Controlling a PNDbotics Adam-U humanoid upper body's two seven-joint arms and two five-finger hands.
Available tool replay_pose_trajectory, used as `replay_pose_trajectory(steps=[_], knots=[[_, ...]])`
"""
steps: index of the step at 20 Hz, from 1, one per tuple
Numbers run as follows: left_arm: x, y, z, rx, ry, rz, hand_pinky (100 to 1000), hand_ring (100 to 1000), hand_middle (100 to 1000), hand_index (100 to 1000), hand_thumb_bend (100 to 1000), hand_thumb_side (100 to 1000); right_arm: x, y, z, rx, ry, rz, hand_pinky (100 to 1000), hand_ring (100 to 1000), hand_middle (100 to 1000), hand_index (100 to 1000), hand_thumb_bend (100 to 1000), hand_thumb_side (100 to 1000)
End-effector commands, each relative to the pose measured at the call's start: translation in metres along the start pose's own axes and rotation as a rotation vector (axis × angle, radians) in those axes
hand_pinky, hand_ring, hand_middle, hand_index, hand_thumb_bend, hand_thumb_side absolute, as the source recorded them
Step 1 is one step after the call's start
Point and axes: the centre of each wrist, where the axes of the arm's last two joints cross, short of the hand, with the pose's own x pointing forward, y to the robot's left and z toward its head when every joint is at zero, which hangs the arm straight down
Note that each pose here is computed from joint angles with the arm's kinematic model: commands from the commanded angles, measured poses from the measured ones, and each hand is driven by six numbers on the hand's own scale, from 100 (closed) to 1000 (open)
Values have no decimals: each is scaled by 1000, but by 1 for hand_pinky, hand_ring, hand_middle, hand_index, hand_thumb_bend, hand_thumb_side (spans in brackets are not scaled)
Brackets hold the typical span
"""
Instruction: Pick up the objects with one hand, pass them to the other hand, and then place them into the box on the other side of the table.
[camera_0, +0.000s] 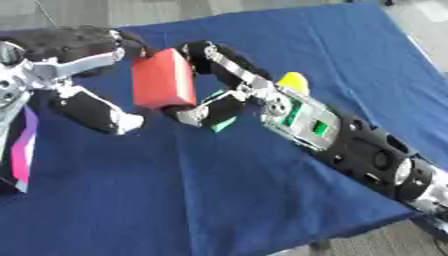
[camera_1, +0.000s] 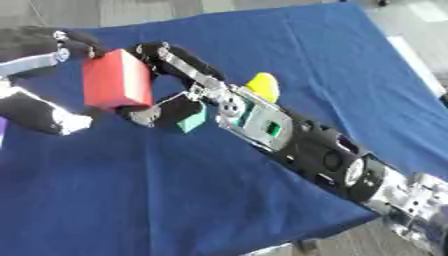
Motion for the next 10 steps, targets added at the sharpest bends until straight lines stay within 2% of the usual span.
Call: replay_pose_trajectory(steps=[1,6,7,10], knots=[[15,-10,-20,-49,-36,-31,1000,1000,749,929,331,408,25,-4,-13,-18,-128,19,553,563,539,738,100,100],[15,-11,-23,-42,-38,-60,1000,1000,747,929,362,380,25,-2,-14,-29,-122,34,551,561,537,737,100,100],[15,-12,-24,-40,-38,-65,1000,1000,742,925,392,334,25,-2,-14,-32,-121,37,549,560,536,737,100,100],[15,-13,-26,-26,-33,-81,1000,1000,731,910,402,302,25,-1,-14,-38,-116,44,549,560,536,736,100,100]])
